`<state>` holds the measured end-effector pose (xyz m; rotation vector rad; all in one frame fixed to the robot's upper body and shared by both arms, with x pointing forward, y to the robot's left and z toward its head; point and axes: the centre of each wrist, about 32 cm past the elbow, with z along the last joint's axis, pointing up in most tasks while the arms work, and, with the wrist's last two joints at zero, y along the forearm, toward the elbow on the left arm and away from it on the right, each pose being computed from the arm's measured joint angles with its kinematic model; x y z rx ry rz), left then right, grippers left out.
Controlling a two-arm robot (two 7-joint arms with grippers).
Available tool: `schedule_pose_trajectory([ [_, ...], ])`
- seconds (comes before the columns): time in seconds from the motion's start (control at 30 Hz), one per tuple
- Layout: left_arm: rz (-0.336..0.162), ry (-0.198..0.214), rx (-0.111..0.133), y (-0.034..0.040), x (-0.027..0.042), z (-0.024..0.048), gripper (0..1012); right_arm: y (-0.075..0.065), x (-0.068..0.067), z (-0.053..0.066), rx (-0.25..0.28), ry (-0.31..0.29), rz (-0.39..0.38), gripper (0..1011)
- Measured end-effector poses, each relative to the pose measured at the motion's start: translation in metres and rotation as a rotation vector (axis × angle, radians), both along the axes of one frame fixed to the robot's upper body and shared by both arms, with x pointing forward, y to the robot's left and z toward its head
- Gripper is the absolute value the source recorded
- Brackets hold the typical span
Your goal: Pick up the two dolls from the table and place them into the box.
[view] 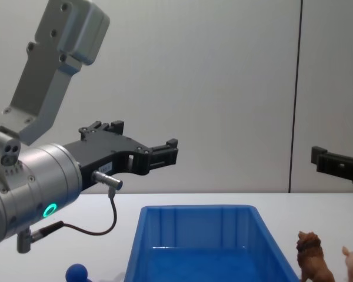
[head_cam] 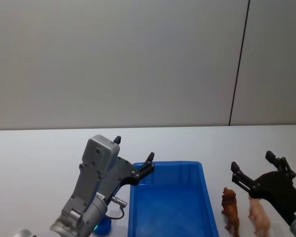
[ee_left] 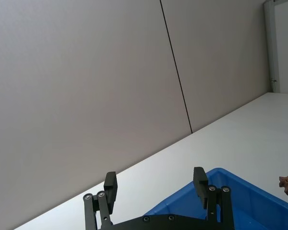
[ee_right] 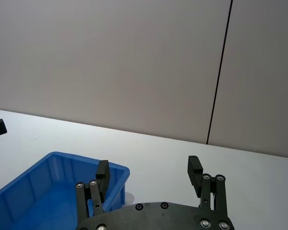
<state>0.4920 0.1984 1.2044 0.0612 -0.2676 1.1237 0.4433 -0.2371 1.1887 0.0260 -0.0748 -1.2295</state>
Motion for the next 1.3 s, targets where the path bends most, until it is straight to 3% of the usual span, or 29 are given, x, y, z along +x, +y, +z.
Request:
schedule_pose_trajectory([
  [1.3, 0.000, 0.000, 0.000, 0.0000, 0.0000, 0.0000, 1001, 0.0000, 0.0000, 0.0000, 0.000, 0.000, 0.000, 1001],
])
